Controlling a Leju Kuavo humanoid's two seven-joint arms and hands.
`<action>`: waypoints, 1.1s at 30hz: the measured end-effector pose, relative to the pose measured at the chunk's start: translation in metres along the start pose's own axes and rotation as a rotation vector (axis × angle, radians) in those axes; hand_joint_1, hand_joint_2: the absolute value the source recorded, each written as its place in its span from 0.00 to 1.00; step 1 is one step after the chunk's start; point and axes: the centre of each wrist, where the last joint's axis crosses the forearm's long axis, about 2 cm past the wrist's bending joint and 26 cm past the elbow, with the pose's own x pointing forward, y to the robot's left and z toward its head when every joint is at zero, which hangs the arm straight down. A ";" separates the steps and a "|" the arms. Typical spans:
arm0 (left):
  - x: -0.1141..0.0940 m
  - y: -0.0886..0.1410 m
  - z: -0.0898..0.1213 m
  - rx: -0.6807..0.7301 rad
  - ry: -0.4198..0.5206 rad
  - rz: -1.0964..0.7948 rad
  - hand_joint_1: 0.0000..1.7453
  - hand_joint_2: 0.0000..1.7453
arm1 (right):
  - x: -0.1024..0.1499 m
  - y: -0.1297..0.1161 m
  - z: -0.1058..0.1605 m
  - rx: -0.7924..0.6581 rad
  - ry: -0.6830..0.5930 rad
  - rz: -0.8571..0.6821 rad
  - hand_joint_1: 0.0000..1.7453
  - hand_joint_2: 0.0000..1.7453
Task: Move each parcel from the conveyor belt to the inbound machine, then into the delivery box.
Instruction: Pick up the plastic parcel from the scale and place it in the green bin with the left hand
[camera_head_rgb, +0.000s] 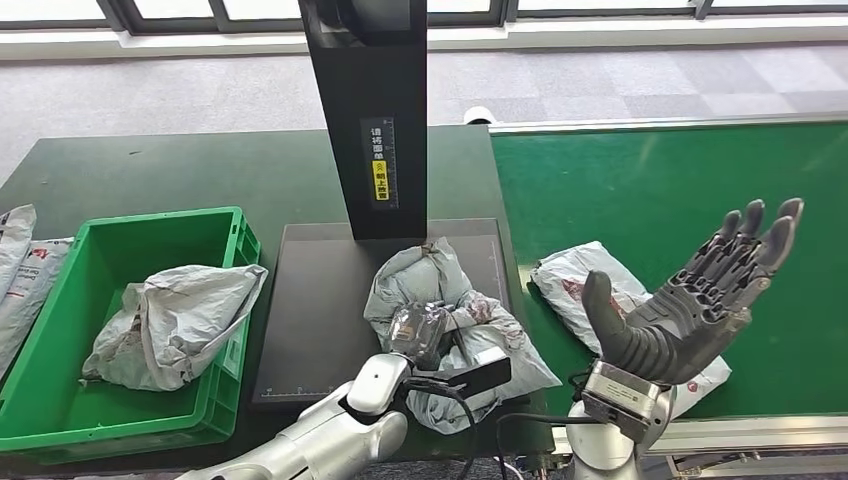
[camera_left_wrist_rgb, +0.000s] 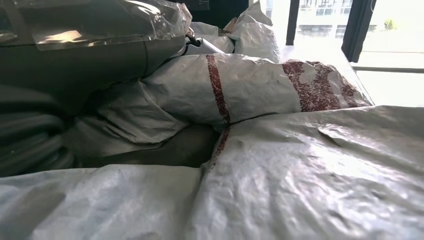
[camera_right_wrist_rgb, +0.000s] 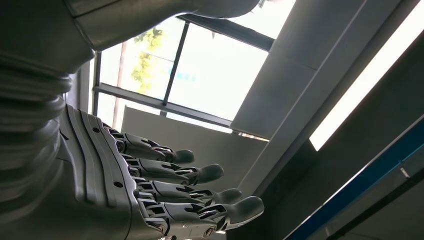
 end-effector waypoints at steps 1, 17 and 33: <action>0.000 0.000 0.000 0.002 0.000 -0.002 1.00 1.00 | 0.000 0.000 0.000 0.000 0.000 0.000 0.00 1.00; -0.007 0.060 0.007 0.595 -0.159 -0.114 1.00 1.00 | -0.003 -0.006 0.006 0.005 0.021 0.015 0.00 1.00; -0.041 0.106 0.021 0.821 0.031 -0.036 1.00 1.00 | -0.005 -0.008 0.006 0.003 0.024 0.024 0.00 1.00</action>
